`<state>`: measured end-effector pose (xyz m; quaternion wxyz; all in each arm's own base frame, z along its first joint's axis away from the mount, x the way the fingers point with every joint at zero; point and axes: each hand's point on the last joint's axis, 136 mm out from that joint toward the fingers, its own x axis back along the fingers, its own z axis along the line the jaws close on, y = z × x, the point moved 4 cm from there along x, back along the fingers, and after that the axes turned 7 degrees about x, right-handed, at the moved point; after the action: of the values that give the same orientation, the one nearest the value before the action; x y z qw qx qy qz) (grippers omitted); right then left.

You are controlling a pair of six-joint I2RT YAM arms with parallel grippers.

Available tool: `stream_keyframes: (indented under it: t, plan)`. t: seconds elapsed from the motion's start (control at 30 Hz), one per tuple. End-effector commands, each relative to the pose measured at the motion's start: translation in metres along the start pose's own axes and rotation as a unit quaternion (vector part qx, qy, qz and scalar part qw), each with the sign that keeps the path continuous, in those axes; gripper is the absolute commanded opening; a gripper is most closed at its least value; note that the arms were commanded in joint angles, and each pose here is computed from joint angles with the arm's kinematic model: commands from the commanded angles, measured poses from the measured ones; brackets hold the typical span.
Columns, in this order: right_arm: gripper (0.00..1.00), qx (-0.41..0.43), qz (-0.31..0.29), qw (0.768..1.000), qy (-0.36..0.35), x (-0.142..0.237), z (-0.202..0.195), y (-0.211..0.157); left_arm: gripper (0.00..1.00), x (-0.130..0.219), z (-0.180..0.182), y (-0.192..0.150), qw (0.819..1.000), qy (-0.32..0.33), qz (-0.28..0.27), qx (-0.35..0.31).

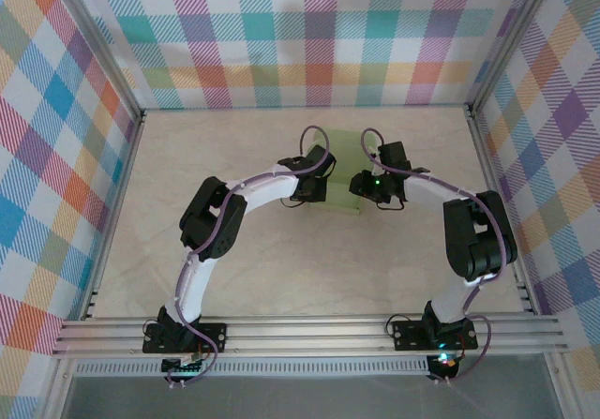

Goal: Fold the paper box

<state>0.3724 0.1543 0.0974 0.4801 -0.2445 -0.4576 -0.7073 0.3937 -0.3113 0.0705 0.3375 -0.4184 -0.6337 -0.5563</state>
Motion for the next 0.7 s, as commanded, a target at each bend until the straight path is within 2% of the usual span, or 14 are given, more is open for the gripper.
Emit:
stream_keyframes:
  t: [0.0, 0.23, 0.27, 0.3, 0.33, 0.67]
  plan:
    - [0.37, -0.015, 0.039, 0.999, 0.012, -0.013, -0.002, -0.020, 0.00, 0.003, -0.010, 0.000, 1.000, -0.012, 0.001, -0.003]
    - [0.37, -0.018, 0.039, 0.999, 0.015, -0.013, -0.001, -0.020, 0.00, 0.001, -0.005, 0.002, 1.000, 0.009, -0.005, -0.005]
    - [0.37, -0.017, 0.039, 0.999, 0.015, -0.012, -0.001, -0.020, 0.07, 0.003, -0.007, 0.002, 1.000, 0.002, -0.006, -0.004]
    - [0.37, -0.017, 0.038, 0.999, 0.015, -0.012, 0.000, -0.019, 0.20, 0.005, -0.008, 0.004, 1.000, -0.005, -0.006, -0.002]
    - [0.37, -0.016, 0.038, 0.999, 0.015, -0.012, 0.000, -0.019, 0.27, 0.007, -0.011, 0.005, 1.000, -0.013, -0.008, -0.001]
    - [0.37, -0.018, 0.038, 0.999, 0.012, -0.012, -0.002, -0.020, 0.35, 0.030, -0.014, 0.020, 0.999, -0.027, -0.035, 0.005]
